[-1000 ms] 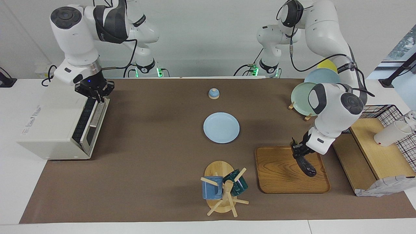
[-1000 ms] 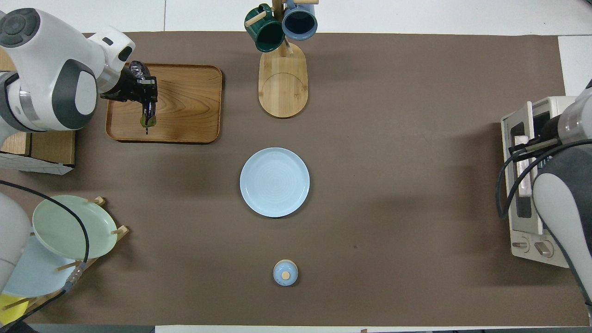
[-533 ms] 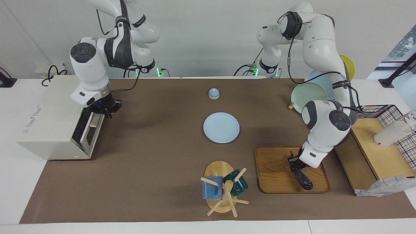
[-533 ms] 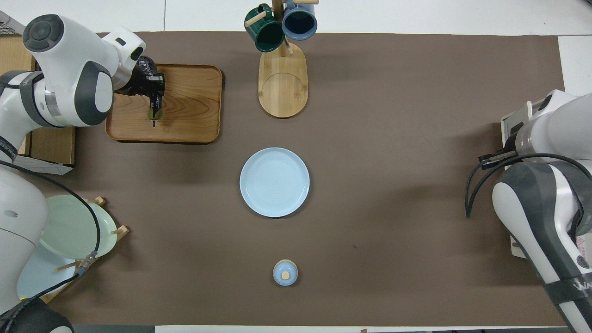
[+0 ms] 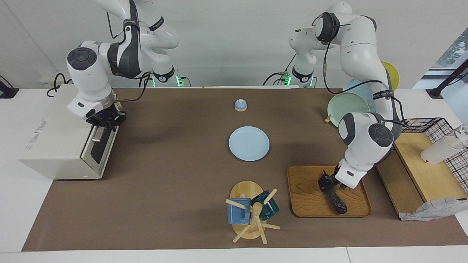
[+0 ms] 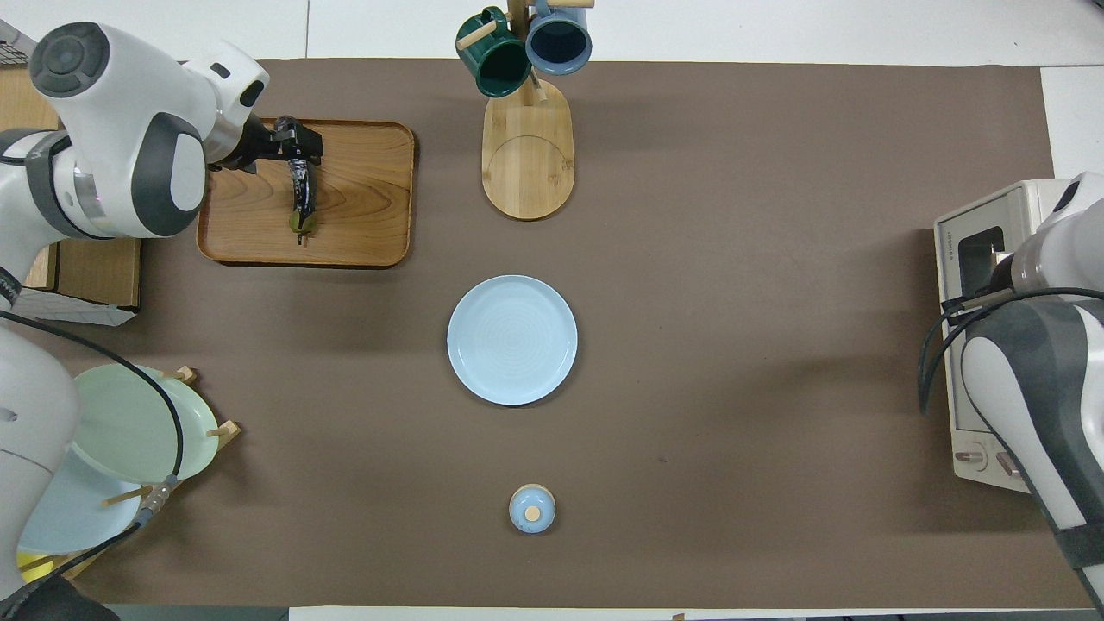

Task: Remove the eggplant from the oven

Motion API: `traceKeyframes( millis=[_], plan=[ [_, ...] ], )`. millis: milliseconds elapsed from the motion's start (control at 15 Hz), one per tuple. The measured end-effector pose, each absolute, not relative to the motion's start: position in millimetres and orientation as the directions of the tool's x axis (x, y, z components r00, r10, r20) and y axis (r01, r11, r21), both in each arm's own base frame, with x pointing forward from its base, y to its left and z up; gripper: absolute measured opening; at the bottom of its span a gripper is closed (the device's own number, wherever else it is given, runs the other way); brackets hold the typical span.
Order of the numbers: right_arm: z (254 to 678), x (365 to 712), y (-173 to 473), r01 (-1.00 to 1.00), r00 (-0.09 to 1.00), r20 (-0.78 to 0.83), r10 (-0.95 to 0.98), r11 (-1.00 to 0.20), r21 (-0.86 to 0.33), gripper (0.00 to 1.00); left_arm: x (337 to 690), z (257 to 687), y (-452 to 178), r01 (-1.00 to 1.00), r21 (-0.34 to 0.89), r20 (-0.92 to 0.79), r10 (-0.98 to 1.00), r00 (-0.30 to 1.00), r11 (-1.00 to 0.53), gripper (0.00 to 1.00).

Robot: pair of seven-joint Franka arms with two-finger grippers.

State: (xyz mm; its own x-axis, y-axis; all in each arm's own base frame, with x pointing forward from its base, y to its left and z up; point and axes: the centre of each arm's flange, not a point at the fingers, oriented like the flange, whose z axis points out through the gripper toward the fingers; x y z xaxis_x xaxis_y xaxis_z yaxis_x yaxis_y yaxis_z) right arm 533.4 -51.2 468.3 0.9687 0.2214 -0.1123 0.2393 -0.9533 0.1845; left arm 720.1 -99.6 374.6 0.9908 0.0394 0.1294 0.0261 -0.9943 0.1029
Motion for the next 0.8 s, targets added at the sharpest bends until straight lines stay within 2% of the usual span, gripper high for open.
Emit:
traceKeyframes(
  millis=[200,267,333,600,733,800],
  plan=[
    [516.3,538.7,-26.4,0.255,0.966,-0.085,0.244,-0.950,0.179,0.26,702.7,440.3,-91.1,0.041,0.095,0.115,0.052,0.992,-0.995,1.00],
    [531.8,540.7,-13.0,0.258,0.966,-0.063,0.251,-0.954,0.151,0.26,692.5,465.5,-87.1,0.044,0.088,0.102,0.053,0.993,-0.995,1.00],
    [544.9,541.9,-3.0,0.256,0.967,-0.043,0.252,-0.960,0.114,0.32,681.0,489.5,-84.1,0.046,0.080,0.087,0.053,0.995,-0.996,1.00],
    [586.5,540.0,3.9,0.238,0.971,-0.031,0.237,-0.970,0.048,0.73,627.0,576.0,-75.6,0.049,0.054,0.036,0.051,0.998,-0.997,1.00],
    [605.6,536.5,4.4,0.236,0.970,-0.071,0.233,-0.971,0.036,0.93,600.3,604.7,-71.5,0.051,0.041,0.000,0.051,0.999,-0.998,1.00],
    [614.0,536.0,4.6,0.235,0.969,-0.084,0.231,-0.972,0.032,1.00,588.9,614.0,-70.8,0.051,0.035,-0.016,0.051,0.999,-0.998,1.00]
  ],
)
